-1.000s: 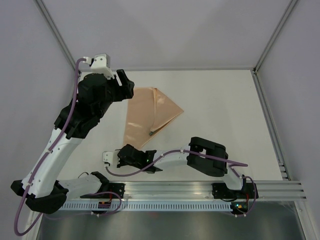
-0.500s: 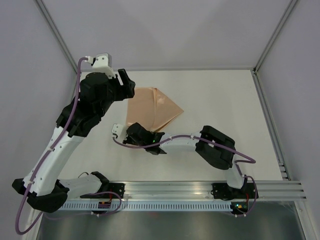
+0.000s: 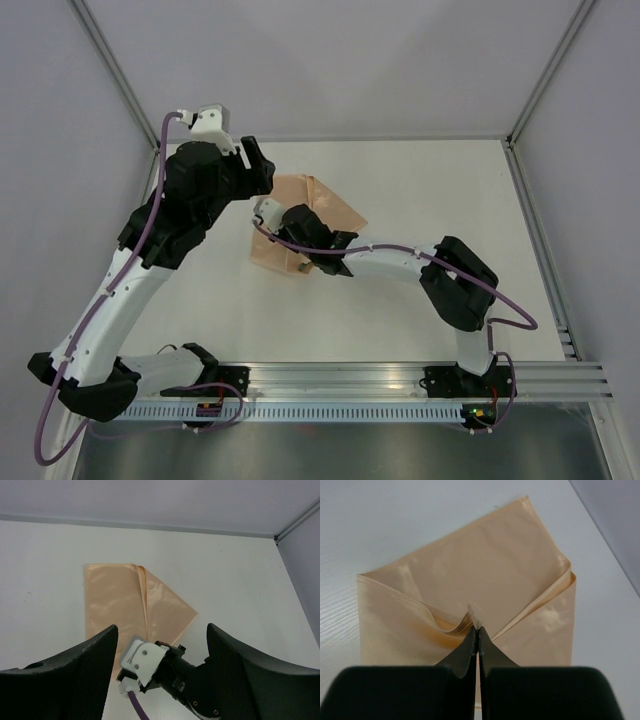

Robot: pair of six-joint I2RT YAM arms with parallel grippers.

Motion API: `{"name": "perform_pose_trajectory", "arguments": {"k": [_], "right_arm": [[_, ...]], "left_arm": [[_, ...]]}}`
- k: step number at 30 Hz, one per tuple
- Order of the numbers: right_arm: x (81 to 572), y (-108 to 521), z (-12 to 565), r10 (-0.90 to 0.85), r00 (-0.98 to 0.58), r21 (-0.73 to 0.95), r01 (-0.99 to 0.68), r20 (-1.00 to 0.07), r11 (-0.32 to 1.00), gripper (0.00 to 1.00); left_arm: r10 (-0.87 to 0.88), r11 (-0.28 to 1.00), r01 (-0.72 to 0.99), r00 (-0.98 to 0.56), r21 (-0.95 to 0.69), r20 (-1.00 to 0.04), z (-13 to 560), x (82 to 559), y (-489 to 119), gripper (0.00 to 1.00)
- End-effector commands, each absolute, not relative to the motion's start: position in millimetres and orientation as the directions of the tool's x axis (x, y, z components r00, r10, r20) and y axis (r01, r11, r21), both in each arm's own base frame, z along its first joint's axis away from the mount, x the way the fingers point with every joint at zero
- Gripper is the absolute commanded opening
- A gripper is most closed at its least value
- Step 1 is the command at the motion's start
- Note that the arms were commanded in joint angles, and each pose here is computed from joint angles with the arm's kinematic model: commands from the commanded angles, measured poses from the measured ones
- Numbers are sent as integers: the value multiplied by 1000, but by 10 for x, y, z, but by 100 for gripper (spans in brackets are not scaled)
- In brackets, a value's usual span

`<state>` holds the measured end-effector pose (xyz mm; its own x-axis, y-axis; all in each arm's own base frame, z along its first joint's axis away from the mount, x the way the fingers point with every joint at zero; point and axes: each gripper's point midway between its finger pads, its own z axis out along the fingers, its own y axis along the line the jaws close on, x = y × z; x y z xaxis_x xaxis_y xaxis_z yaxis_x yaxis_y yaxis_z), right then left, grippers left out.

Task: Fold the napkin, place the utensils inside, and roll it up
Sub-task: Fold the napkin at the center of the board.

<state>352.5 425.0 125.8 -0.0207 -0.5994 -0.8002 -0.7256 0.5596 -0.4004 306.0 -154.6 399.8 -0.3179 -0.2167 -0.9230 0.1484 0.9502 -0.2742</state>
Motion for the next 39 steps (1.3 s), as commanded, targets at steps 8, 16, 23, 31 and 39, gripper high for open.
{"name": "perform_pose_trajectory", "arguments": {"k": [8, 16, 23, 31, 39], "right_arm": [[3787, 3828, 1623, -558, -70, -393, -637, -827, 663, 0], [3834, 3645, 1598, -569, -85, -406, -616, -818, 675, 0], [3885, 3500, 1563, -576, -99, -416, -595, -812, 688, 1], [3956, 3332, 1477, -590, -117, -432, -572, -799, 697, 0], [4005, 3199, 1332, -615, -134, -454, -559, -777, 694, 1]], "left_arm": [[-193, 941, 207, -317, -266, -929, 3988, 3149, -1673, 77], [-183, 937, 221, -352, -272, -918, 3827, 3209, -1748, 77], [-185, 931, 229, -377, -285, -908, 3702, 3253, -1824, 77], [-173, 927, 237, -414, -289, -894, 3520, 3289, -1903, 77], [-162, 927, 238, -446, -291, -880, 3343, 3319, -1954, 76]]}}
